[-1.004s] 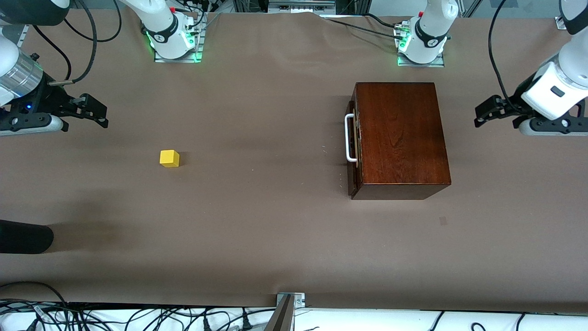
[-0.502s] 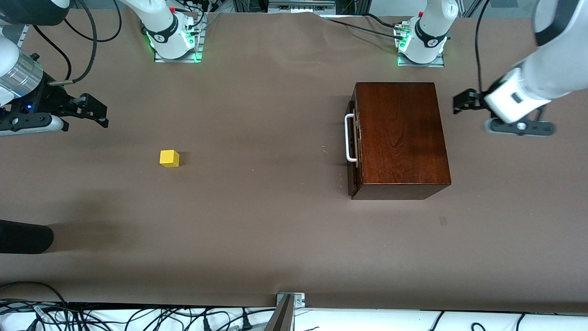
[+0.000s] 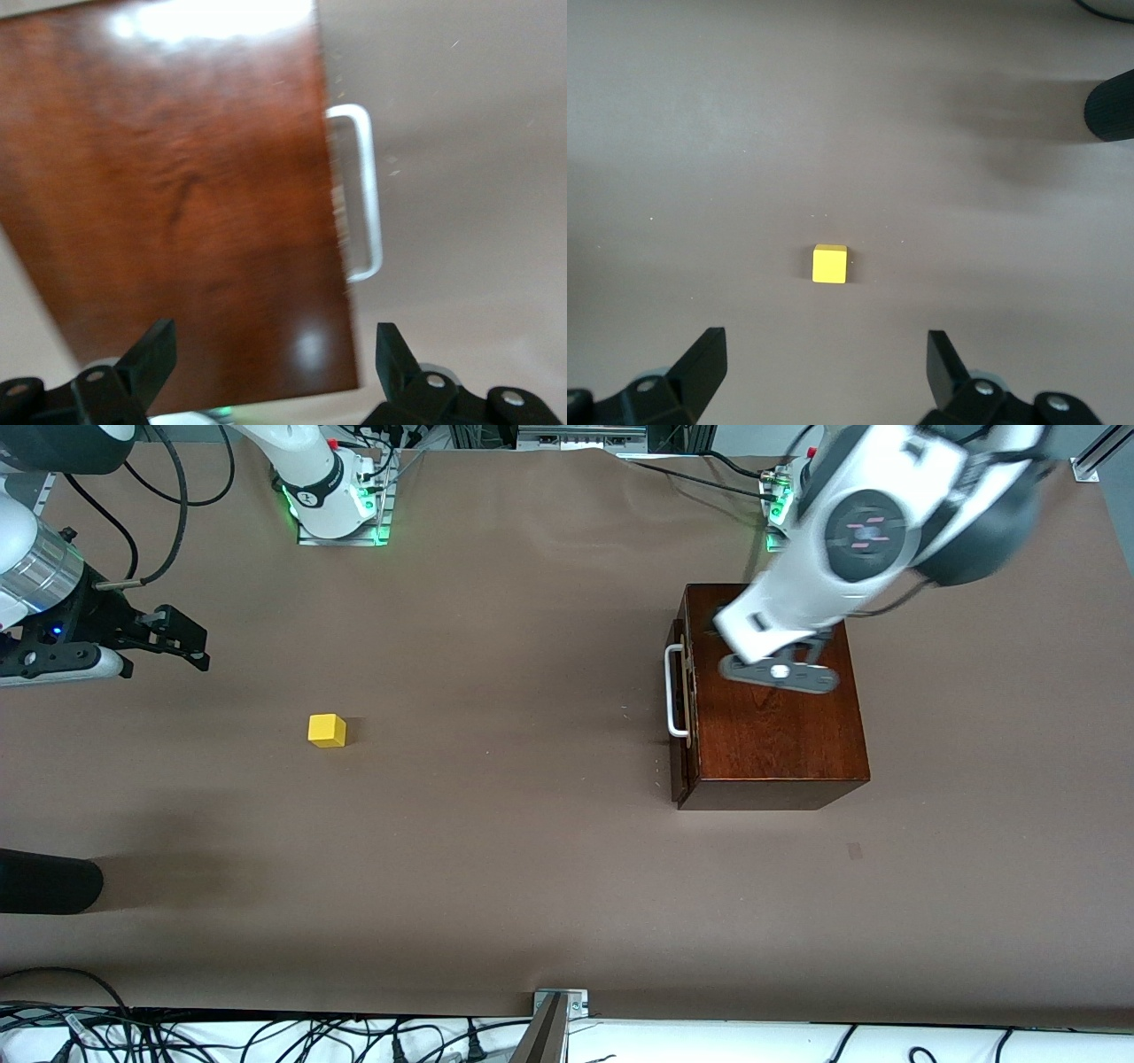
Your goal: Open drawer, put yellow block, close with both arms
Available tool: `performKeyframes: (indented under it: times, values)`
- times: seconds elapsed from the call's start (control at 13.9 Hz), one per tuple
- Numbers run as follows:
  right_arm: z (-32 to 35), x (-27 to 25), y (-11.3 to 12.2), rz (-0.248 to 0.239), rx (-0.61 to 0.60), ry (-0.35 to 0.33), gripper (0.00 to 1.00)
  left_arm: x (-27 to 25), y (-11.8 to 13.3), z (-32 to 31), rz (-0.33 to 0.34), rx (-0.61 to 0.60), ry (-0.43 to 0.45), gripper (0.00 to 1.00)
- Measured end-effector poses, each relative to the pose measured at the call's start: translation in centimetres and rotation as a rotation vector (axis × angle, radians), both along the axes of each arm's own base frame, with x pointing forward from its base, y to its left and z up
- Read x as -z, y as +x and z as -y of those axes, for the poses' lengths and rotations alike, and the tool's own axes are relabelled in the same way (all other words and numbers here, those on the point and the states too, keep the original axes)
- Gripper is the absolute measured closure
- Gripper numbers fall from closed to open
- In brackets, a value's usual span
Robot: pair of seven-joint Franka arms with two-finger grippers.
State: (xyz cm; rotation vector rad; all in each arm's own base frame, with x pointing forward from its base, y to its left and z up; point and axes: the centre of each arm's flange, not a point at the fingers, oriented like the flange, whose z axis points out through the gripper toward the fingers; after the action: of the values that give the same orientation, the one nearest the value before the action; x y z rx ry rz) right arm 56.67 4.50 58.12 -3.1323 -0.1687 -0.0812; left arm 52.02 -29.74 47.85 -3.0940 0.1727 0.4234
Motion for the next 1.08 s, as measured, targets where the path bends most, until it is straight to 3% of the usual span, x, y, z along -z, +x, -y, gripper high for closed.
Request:
performKeyframes:
  times: [0.22, 0.65, 1.08]
  values:
    - [0.0, 0.0, 0.0, 0.0, 0.0, 0.0, 0.0, 4.3, -1.0, 6.4, 0.067, -0.047, 0.043, 0.0]
    - [0.0, 0.0, 0.0, 0.001, 0.0, 0.0, 0.0, 14.6, -3.8, 12.4, 0.152, 0.073, 0.263, 0.0]
    - [0.0, 0.0, 0.0, -0.003, -0.002, 0.0, 0.0, 19.5, -5.5, 13.0, 0.204, 0.042, 0.269, 0.0]
